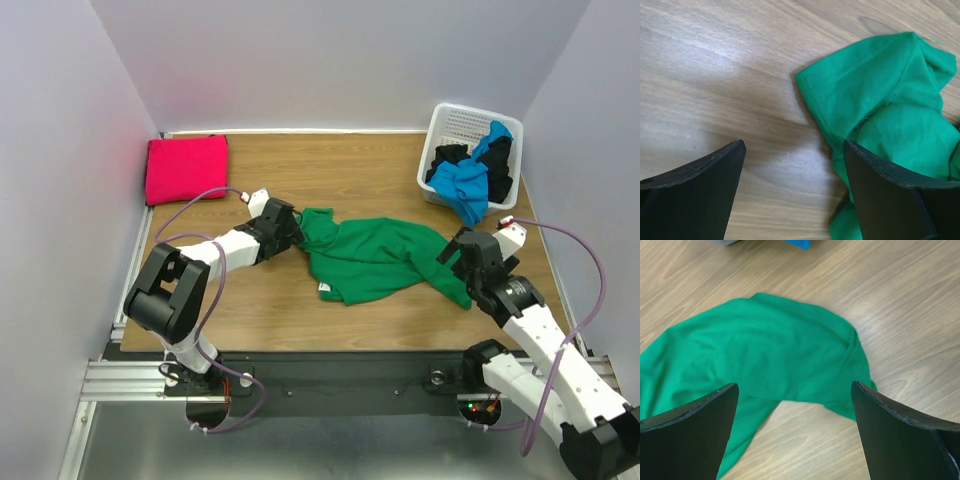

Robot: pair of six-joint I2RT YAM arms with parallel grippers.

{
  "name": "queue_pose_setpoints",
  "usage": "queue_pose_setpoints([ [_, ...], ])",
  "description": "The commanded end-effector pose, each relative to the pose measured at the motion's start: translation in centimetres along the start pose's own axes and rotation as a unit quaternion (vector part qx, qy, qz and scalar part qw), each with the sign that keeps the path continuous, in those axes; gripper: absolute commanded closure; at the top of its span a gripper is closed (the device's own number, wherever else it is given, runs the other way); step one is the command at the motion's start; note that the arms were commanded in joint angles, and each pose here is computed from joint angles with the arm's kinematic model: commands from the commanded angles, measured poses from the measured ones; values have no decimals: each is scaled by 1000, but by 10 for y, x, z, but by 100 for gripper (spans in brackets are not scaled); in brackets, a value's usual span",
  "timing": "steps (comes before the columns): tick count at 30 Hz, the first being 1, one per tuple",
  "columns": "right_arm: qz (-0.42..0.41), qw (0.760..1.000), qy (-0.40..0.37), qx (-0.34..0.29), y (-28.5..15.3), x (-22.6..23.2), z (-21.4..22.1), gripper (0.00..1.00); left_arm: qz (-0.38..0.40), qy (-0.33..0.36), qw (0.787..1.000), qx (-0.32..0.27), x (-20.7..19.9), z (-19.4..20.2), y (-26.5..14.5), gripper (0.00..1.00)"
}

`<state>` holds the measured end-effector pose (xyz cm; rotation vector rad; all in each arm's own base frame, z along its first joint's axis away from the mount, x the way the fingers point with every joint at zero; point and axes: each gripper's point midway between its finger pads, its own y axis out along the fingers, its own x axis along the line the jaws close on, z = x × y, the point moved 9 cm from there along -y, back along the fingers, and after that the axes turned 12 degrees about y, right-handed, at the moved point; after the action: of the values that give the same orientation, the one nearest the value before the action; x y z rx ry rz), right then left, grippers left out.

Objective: Fold and stack the t-shirts
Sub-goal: Move the tshirt to the center of the board, then flatten the tshirt out

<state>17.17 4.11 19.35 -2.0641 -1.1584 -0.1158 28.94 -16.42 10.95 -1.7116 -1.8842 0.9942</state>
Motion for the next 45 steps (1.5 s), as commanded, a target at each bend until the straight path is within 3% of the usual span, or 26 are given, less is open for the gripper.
queue_pose_setpoints([
  [1,-33,999,2,30,-10,0,2,0,25,-6,1000,-14,-7,-15,8,14],
  [3,-28,999,7,43,-10,-6,8,0,35,-3,999,-8,-10,-14,12,22],
  [6,-23,998,36,51,-12,-7,11,0,39,1,999,9,-12,-7,21,48],
  [7,-29,997,46,58,-14,-6,11,0,33,3,999,15,-11,-4,25,74],
  [8,-29,996,50,61,-14,-6,12,0,31,3,999,17,-11,-3,27,87],
  [9,-31,996,53,62,-15,-6,13,0,30,3,999,20,-10,-3,28,98],
  [10,-28,996,52,64,-14,-8,15,0,29,4,999,19,-10,-4,28,100],
  [18,-22,993,56,98,-12,-10,26,0,-1,-18,998,-65,7,-43,-3,100],
  [26,-18,992,74,105,-11,-12,31,0,56,-7,992,-117,11,-59,-33,100],
  [27,-16,991,76,105,-10,-12,31,0,75,-3,992,-105,7,-62,-30,85],
  [28,-16,991,76,105,-10,-12,30,0,78,-5,991,-110,5,-66,-32,85],
  [29,-16,992,76,103,-10,-12,30,0,91,7,991,-100,1,-66,-29,50],
  [31,-20,992,77,100,-11,-12,29,0,87,16,992,-84,-3,-68,-17,25],
  [40,-20,992,85,93,-11,-15,30,0,72,15,997,0,-7,-48,36,21],
  [45,-14,992,85,91,-10,-16,30,0,88,16,995,34,-11,-31,50,33],
])
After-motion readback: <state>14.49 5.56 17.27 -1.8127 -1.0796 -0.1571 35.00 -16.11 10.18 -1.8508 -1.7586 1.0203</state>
